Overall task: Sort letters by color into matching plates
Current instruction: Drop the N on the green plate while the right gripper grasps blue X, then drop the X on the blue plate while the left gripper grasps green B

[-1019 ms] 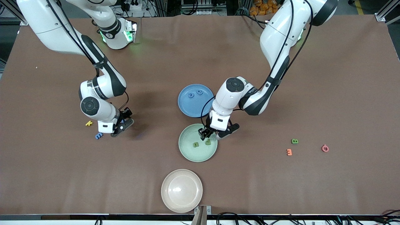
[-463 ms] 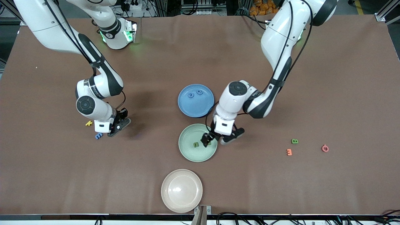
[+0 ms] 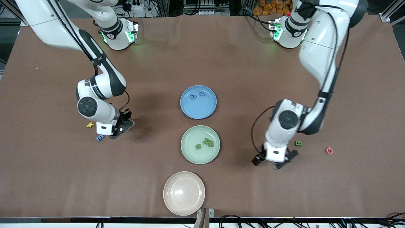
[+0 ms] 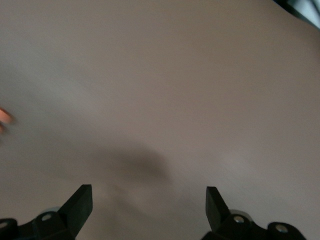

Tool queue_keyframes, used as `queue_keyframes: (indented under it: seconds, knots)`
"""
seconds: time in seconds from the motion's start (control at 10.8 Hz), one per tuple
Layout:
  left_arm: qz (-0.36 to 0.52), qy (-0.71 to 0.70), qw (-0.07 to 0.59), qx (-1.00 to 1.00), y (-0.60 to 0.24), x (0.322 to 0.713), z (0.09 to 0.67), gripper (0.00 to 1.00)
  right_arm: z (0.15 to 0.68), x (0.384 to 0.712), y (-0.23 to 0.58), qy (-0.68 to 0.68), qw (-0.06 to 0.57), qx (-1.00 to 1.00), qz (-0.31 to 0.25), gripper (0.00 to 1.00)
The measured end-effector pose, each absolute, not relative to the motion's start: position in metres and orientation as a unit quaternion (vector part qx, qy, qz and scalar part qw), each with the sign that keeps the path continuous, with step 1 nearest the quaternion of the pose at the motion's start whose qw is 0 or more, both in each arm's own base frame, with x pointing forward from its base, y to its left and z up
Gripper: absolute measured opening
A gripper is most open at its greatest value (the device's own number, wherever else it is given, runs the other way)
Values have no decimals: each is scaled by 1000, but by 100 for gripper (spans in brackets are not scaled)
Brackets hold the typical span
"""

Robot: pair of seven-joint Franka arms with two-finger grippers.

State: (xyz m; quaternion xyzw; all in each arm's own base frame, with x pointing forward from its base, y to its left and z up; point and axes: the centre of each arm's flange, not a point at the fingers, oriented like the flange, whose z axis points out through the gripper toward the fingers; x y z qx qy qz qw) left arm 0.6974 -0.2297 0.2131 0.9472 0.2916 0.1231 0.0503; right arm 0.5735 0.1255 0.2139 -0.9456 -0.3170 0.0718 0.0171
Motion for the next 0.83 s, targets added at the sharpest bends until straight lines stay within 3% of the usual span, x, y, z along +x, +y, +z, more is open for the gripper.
queue_keyframes:
  seconds: [0.37,0.83]
  knots:
    - [52,233,-26,971,-113,710,210,100,246,570,211,-241,48,-967,64,27]
    - [-32,119,-46,991,-63,699,197,100,249,539,342,-126,84,-986,68,27]
